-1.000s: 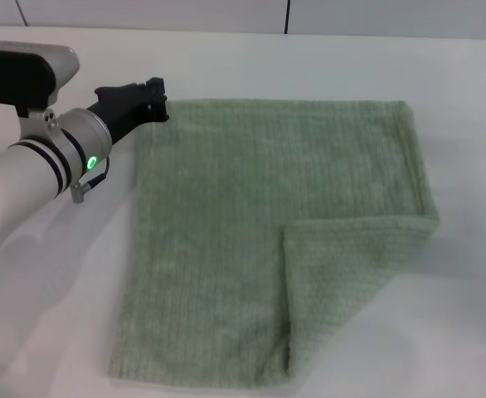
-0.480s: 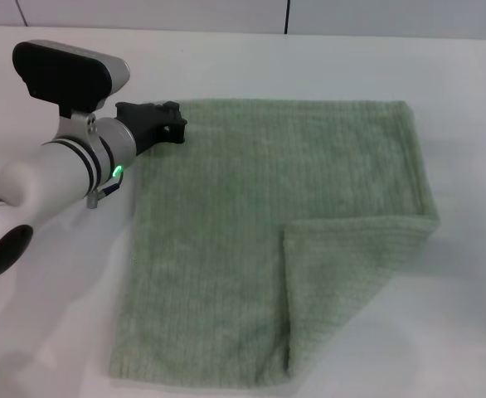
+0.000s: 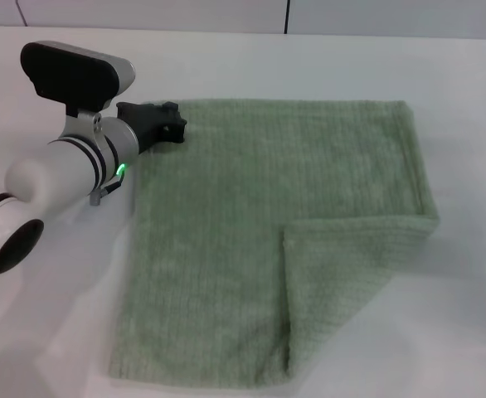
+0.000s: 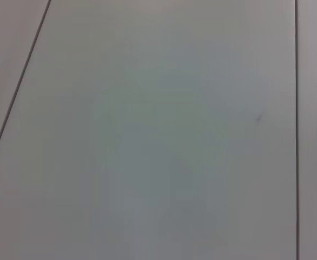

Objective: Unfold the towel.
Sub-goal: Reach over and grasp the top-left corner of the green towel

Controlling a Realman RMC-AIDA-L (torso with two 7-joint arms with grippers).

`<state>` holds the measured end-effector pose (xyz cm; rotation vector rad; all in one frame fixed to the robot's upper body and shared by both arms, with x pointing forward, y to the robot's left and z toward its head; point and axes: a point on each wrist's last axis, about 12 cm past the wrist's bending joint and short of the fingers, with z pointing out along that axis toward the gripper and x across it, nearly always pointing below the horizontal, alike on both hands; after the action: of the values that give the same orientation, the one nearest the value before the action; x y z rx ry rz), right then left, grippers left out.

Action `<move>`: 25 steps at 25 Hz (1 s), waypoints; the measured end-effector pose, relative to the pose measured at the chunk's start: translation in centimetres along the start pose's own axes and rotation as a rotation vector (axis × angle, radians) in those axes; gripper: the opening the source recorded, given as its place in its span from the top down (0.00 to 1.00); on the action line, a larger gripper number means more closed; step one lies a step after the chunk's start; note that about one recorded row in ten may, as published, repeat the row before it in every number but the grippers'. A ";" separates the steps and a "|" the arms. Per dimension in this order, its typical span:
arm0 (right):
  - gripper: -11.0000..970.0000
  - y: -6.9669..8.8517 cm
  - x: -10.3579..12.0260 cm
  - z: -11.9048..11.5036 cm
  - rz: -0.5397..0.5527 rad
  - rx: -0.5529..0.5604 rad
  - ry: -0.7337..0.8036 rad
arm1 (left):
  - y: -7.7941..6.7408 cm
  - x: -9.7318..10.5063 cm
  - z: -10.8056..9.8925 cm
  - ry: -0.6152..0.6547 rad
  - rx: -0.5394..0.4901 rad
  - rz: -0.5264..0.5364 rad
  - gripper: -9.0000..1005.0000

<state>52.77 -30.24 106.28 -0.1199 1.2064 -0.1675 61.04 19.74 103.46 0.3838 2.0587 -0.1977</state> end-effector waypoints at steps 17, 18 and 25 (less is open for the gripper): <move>0.17 0.1 -0.1 0.3 0.001 -0.005 -0.008 | 0.8 0.0 0.0 -0.007 -0.020 -0.014 0.99; 0.17 0.1 -0.1 0.3 0.001 -0.005 -0.008 | 0.8 0.2 0.0 -0.004 -0.023 -0.014 0.99; 0.17 0.1 -0.1 0.3 0.001 -0.005 -0.009 | 1.0 0.5 0.0 0.007 -0.027 -0.011 0.99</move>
<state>53.02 -30.12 106.50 -0.1240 1.1984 -0.1632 61.14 20.73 103.08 0.3567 2.0691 -0.1748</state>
